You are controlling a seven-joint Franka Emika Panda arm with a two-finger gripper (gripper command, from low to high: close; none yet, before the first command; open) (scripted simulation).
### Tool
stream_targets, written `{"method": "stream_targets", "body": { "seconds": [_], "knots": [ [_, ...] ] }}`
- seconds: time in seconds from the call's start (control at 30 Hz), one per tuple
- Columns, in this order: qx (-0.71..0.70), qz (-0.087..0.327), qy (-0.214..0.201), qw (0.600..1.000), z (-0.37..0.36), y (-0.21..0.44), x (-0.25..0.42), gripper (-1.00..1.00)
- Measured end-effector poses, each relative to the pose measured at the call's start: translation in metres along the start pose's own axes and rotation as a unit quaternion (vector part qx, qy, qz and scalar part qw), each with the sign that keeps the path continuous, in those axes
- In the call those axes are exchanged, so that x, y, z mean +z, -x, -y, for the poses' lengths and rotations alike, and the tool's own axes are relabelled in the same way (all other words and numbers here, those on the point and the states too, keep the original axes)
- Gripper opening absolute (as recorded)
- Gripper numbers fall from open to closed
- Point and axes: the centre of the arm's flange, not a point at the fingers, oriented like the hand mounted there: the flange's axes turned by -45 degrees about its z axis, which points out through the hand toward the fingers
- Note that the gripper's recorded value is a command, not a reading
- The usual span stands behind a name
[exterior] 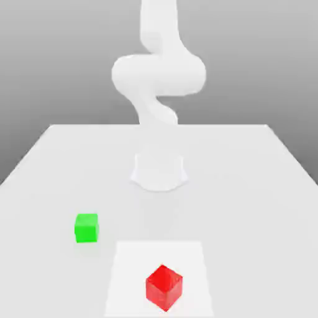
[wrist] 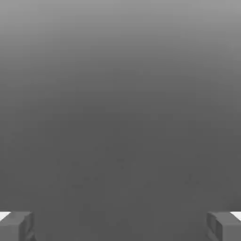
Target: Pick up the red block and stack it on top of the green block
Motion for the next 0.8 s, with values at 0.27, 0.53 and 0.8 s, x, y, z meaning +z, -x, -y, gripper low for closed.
{"method": "stream_targets", "body": {
  "seconds": [0.27,0.53,0.8],
  "knots": [
    [0.089,0.117,0.054,0.988,0.004,0.039,0.166,0.00],
    [0.179,0.226,0.092,0.953,-0.002,0.127,0.301,0.00],
    [0.268,0.327,0.113,0.899,0.001,0.241,0.392,0.00]
  ]
}}
